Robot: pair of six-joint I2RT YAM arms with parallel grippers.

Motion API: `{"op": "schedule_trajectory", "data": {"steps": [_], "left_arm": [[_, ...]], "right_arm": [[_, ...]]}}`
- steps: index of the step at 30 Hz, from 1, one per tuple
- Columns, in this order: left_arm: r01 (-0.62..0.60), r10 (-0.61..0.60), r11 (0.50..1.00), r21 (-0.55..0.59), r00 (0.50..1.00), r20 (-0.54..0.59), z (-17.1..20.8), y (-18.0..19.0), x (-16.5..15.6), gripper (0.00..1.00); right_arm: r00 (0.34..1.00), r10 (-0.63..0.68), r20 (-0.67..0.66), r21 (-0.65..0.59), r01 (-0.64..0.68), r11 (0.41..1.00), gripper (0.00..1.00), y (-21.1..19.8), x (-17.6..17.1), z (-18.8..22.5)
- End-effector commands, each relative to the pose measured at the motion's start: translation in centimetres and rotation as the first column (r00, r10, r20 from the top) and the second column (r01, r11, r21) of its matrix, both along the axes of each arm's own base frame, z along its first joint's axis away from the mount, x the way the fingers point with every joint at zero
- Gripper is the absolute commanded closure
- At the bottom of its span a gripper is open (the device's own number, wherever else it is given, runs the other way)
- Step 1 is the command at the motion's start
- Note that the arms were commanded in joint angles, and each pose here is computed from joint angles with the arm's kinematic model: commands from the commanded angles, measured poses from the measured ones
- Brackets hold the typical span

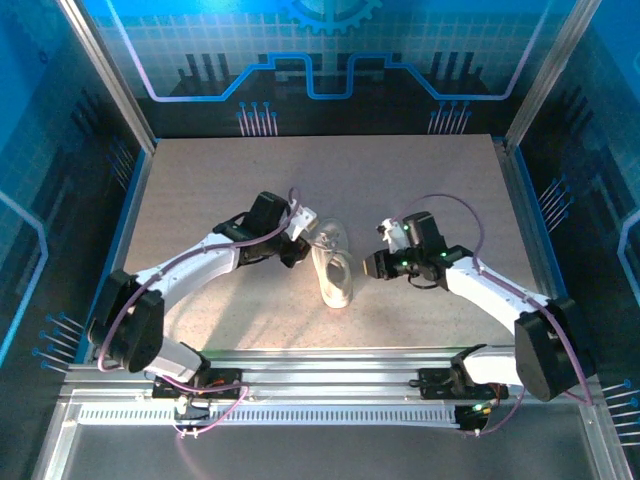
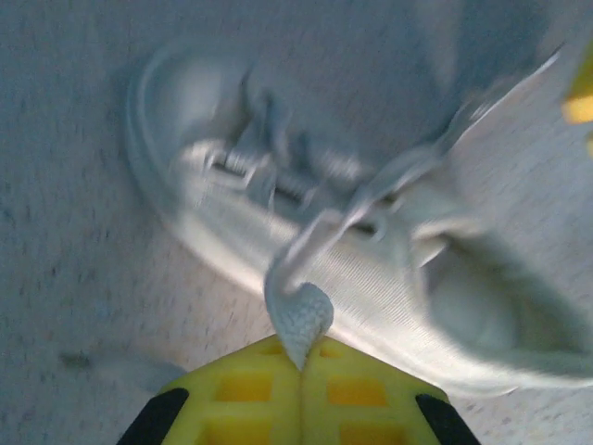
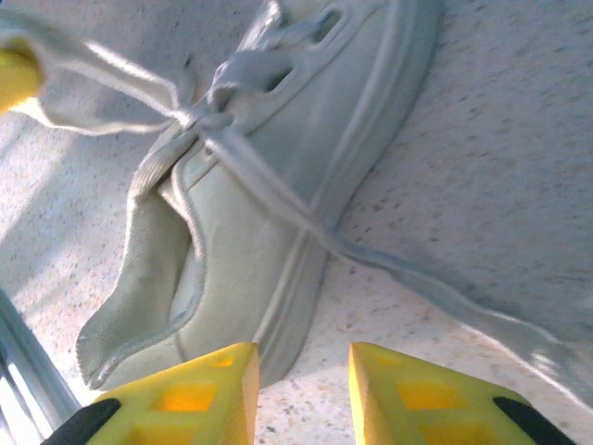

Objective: Tie the shoes

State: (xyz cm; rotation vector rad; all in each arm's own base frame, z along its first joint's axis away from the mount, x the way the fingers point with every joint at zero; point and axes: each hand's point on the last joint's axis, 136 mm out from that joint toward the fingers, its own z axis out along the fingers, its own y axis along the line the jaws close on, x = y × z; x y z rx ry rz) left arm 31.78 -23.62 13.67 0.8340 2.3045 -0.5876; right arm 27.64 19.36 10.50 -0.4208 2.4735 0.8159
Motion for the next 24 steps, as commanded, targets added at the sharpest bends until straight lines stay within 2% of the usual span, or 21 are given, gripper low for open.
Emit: {"op": "schedule_trajectory", "data": {"steps": [1,5,13,17,24], "left_arm": [[0.060,-0.048,0.985,-0.162,0.996,0.079,3.5,-2.5,1.0,1.00],[0.076,-0.053,0.964,-0.254,0.994,0.098,4.5,-4.0,2.2,1.00],[0.100,-0.041,0.940,-0.326,0.982,0.183,6.0,-4.7,3.1,1.00],[0.101,-0.041,0.942,-0.320,0.981,0.188,6.2,-4.7,3.2,1.00],[0.154,-0.113,0.938,-0.310,0.983,0.146,5.5,-4.8,2.1,1.00]], "right_arm": [[0.999,0.029,0.033,0.007,-0.029,1.000,0.68,-0.1,0.8,1.3],[0.996,0.067,0.063,0.011,-0.068,0.998,0.67,0.5,1.8,2.0],[0.993,0.088,0.083,0.016,-0.089,0.996,0.65,0.9,2.3,2.3],[0.997,0.076,0.030,-0.028,-0.075,0.997,0.64,0.0,1.8,0.9],[0.994,0.072,-0.080,-0.124,-0.081,0.989,0.59,-1.4,0.2,-2.3]]}}
